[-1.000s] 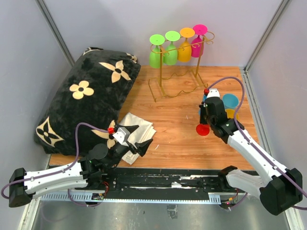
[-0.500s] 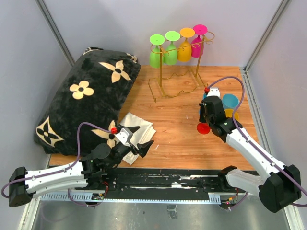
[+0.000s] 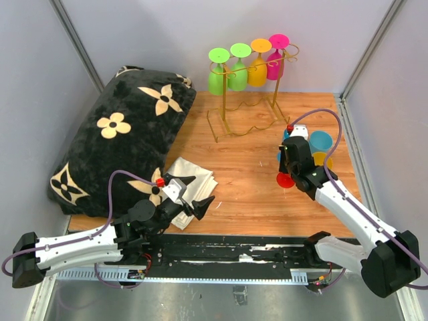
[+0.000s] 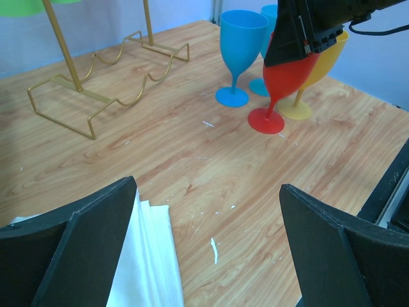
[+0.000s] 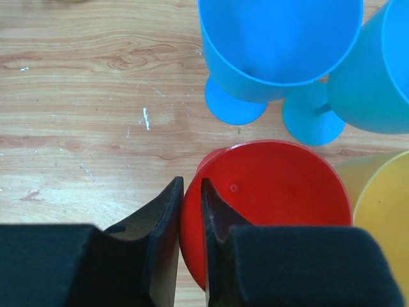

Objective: Take the wine glass off the wine glass rack
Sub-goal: Place the wine glass at the center of the board.

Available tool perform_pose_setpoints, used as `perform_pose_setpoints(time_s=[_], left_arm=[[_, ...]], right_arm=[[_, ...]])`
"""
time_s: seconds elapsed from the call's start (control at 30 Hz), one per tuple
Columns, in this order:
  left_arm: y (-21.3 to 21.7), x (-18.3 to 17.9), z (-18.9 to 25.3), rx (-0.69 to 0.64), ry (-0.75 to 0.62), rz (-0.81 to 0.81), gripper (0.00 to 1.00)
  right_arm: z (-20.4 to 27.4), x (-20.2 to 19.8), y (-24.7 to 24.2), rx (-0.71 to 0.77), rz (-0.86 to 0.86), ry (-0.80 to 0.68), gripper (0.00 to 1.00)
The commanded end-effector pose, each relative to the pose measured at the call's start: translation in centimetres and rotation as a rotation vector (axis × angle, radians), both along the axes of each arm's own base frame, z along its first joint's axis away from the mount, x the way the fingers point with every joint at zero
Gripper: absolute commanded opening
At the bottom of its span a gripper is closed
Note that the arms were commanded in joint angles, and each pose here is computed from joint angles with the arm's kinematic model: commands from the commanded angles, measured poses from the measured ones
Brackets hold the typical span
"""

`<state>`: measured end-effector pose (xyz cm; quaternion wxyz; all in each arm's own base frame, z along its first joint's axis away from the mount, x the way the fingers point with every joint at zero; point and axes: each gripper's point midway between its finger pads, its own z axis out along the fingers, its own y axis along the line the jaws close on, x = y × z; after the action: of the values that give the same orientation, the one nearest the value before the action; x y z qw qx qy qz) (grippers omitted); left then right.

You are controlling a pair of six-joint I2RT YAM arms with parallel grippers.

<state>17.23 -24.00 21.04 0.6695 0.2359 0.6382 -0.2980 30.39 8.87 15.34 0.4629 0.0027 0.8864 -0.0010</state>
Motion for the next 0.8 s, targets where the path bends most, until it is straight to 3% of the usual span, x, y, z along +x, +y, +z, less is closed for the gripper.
perform_pose_setpoints(time_s=[0.0,0.47,0.6,0.77], left_arm=[[-0.2,0.0,2.0,-0.043,-0.023,-0.003,1.0],[-0.3,0.0,1.6,-0.041,-0.005,-0.005,1.0],[-0.4,0.0,1.5,-0.04,-0.002,-0.007,1.0],[-0.4,0.1,1.5,-0.043,-0.001,-0.002,1.0]], right_arm=[[-0.7,-0.6,-0.8,-0.018,-0.026,0.009,0.19],[2.8,-1.5,-0.5,0.046,0.023,-0.098,0.44],[3.7,-1.9,-0.6,0.055,0.03,-0.119,0.45],[5.3,-2.5,-0.4,0.089,0.055,-0.151,0.57]])
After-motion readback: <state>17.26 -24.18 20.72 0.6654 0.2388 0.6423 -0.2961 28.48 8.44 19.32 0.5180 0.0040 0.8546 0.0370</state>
